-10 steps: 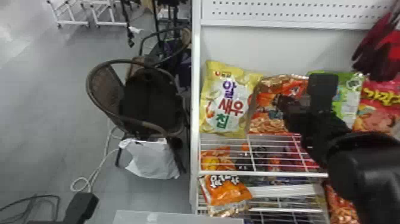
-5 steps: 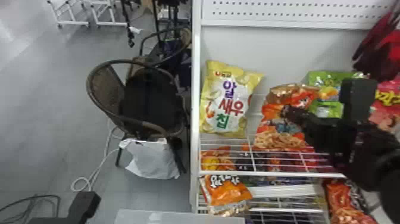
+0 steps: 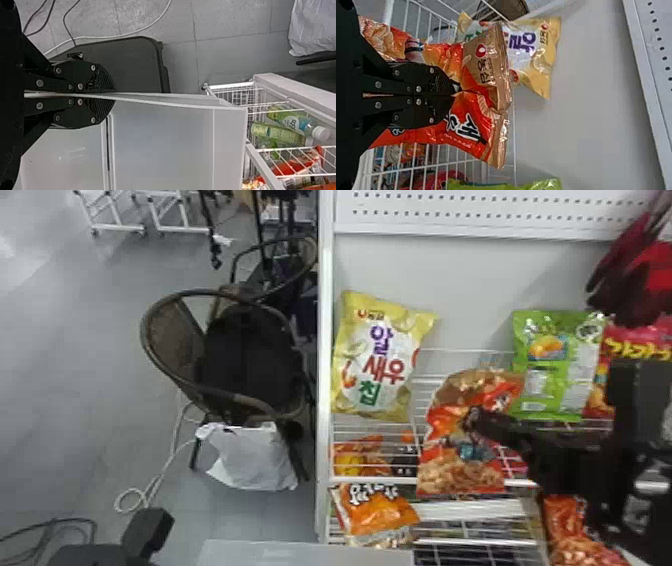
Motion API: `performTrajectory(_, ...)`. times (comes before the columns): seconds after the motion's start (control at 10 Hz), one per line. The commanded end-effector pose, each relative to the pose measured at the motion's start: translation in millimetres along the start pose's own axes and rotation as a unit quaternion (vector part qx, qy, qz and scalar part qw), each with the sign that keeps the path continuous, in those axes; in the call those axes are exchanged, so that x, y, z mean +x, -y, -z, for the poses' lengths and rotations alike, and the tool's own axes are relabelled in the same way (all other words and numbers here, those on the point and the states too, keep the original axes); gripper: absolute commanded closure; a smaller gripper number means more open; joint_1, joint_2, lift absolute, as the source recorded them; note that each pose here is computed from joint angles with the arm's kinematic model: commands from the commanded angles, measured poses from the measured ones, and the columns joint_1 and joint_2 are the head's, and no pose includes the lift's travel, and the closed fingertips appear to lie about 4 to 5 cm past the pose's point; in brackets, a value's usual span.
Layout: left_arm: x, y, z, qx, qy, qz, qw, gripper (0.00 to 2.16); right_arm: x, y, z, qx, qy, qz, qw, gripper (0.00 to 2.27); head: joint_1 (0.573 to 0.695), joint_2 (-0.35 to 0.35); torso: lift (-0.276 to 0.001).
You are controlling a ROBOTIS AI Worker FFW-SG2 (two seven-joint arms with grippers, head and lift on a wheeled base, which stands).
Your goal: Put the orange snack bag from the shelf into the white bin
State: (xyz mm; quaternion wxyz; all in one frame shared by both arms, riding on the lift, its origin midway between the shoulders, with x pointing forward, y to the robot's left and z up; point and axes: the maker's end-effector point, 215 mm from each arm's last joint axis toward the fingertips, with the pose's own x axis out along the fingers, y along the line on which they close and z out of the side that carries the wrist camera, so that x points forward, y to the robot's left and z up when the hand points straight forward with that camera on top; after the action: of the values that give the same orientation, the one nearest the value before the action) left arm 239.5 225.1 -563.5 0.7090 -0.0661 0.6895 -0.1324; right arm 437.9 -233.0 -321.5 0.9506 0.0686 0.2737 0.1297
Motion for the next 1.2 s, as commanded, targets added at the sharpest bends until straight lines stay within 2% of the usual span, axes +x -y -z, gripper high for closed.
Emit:
performTrajectory(0.0,3.8,7.3,-3.7,0.001,-0.003,0.014,0.9999,2.14,-13.5,-21.0,24.1,0.028,-0.031,-0.038,0.998,2.25,0.695,-0.025,0.001)
performTrajectory(0.1,5.9,12.8,-6.1,0.003,-0.004,0.024,0.9997,2.14,-22.0,-37.2,37.7,0.04,-0.051,-0.065,0.996,2.25,0.695,-0.004,0.001)
performTrajectory(0.4,7.4,11.5,-12.2,0.003,-0.006,0.024,0.9997,2.14,-51.4,-77.7,75.4,0.075,-0.115,-0.134,0.981,2.25,0.695,0.057,0.001)
performTrajectory(1.0,10.3,17.1,-19.5,0.004,-0.008,0.036,0.9993,2.14,-70.1,-136.2,107.0,0.114,-0.144,-0.226,0.957,2.25,0.695,0.165,0.001)
performTrajectory(1.1,10.0,17.4,-20.9,0.005,-0.007,0.037,0.9993,2.14,-68.5,-138.7,111.0,0.116,-0.149,-0.228,0.955,2.13,0.695,0.185,0.001)
